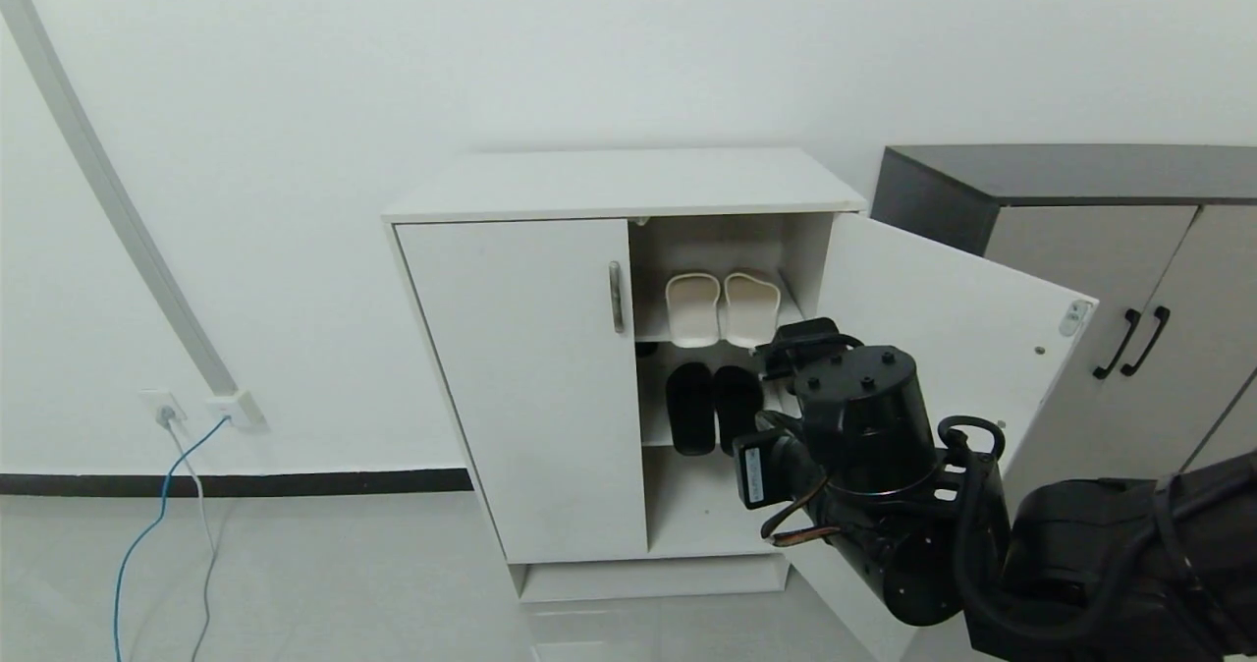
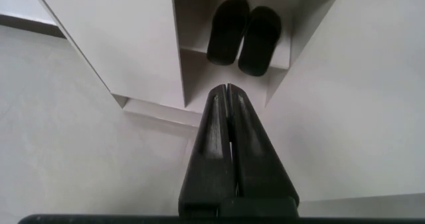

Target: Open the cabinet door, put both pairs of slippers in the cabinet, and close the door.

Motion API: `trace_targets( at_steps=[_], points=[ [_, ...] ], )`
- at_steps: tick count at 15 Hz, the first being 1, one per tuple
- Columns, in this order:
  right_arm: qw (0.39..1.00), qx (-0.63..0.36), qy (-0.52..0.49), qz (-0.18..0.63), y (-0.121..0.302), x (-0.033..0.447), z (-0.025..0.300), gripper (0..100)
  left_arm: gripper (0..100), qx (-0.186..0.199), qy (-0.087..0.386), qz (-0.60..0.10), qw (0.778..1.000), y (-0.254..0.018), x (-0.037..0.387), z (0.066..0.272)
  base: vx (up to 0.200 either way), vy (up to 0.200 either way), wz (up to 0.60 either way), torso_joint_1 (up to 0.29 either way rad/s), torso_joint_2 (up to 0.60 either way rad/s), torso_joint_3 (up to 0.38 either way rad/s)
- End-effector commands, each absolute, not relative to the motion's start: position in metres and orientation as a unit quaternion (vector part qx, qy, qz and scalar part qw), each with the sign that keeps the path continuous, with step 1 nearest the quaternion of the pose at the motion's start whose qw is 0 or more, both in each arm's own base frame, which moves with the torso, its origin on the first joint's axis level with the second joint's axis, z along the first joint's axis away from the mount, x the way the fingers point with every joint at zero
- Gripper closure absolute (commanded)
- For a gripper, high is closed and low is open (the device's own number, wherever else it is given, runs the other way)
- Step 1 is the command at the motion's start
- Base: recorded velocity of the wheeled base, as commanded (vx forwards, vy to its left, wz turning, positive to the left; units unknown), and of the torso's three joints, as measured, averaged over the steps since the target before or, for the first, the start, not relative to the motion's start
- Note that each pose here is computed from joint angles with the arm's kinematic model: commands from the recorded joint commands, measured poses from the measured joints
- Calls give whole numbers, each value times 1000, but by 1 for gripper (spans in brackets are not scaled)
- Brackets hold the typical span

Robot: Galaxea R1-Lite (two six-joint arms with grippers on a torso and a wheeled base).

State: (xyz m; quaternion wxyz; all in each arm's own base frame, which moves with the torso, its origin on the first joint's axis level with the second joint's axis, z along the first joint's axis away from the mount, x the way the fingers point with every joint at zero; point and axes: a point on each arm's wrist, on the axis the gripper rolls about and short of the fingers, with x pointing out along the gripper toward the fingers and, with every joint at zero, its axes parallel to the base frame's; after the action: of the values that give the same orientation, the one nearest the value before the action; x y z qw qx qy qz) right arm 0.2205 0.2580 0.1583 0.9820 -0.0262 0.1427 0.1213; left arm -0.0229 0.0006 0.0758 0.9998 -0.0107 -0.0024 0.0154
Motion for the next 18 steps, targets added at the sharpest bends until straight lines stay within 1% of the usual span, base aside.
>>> trace_targets(
  at_steps=[1,7,16,18],
  points=[
    [982,-27,143,122,258,220,158,100,100,-11,-2,16,1000,1,-23,76,0,0,0,134,-461,-325],
    [982,-27,144,122,258,220,157,100,100,-11,-2,16,1000,1,-23,76,0,0,0,175,-497,-318],
    [981,-33,149,121,256,220,154,100,100,-11,-2,16,1000,1,-23,76,0,0,0,222,-545,-323],
    [981,-34,150,122,256,220,154,100,100,-11,-2,16,1000,1,-23,76,0,0,0,173,-417,-232]
  ],
)
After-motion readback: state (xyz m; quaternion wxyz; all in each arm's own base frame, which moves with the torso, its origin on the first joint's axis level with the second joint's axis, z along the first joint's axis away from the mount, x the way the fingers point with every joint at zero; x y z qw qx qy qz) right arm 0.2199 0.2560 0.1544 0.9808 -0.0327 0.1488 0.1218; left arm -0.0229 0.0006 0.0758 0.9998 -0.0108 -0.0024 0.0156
